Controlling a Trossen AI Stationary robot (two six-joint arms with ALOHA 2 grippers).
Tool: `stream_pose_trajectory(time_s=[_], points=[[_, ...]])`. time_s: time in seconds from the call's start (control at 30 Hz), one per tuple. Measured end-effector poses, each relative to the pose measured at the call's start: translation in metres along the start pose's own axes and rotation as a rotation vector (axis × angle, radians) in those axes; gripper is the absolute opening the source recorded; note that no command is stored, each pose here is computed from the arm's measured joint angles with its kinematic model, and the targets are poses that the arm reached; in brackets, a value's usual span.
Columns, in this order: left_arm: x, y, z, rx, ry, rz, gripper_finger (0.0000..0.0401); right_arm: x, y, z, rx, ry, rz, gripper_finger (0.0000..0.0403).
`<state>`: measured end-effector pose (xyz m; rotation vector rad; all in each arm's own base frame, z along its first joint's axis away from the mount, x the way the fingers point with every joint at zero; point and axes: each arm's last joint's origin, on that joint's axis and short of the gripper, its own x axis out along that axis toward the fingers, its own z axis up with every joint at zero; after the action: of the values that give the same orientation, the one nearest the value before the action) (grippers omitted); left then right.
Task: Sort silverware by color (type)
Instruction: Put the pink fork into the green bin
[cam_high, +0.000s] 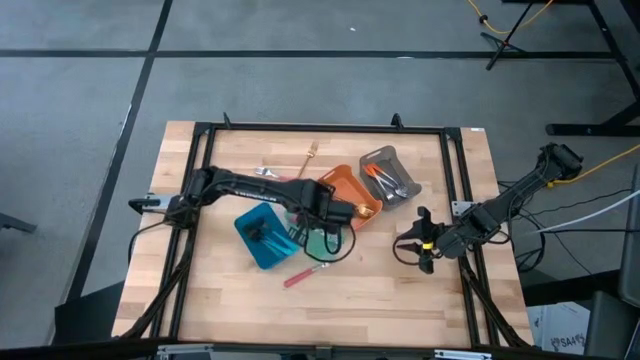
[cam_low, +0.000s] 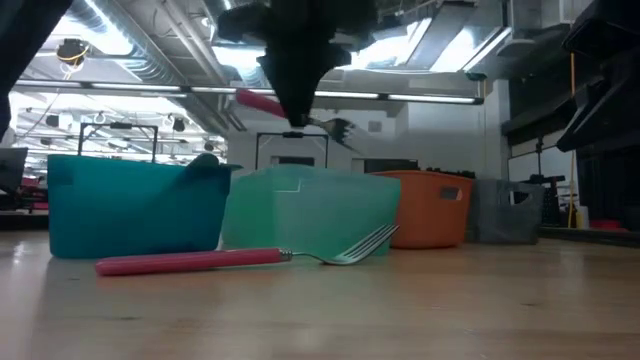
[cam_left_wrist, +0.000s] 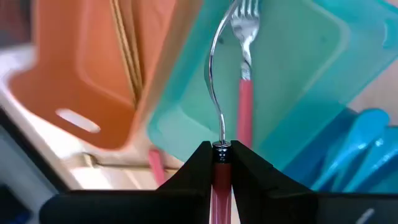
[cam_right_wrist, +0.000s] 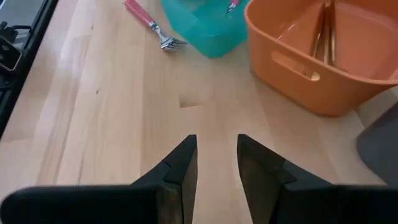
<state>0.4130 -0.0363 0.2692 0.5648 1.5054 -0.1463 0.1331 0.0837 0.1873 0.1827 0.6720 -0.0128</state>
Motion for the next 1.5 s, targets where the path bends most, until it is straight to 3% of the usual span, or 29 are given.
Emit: stream_pose_trajectory(time_s=[0.2, 0.8, 1.5], points=[[0.019, -0.003, -0.002, -0.022, 0.007, -0.105, 0.0034, 0.0, 0.0, 0.0, 0.0, -0.01, -0.014, 0.0106], [0.072, -0.016, 0.001, -0.028, -0.024, -0.091, 0.0036, 0.0, 0.0, 0.0, 0.0, -0.009, -0.015, 0.0106], [0.081, -0.018, 0.001, -0.035, -0.038, -0.086, 0.004, 0.0, -0.001, 0.0, -0.001, -0.009, -0.016, 0.0106]])
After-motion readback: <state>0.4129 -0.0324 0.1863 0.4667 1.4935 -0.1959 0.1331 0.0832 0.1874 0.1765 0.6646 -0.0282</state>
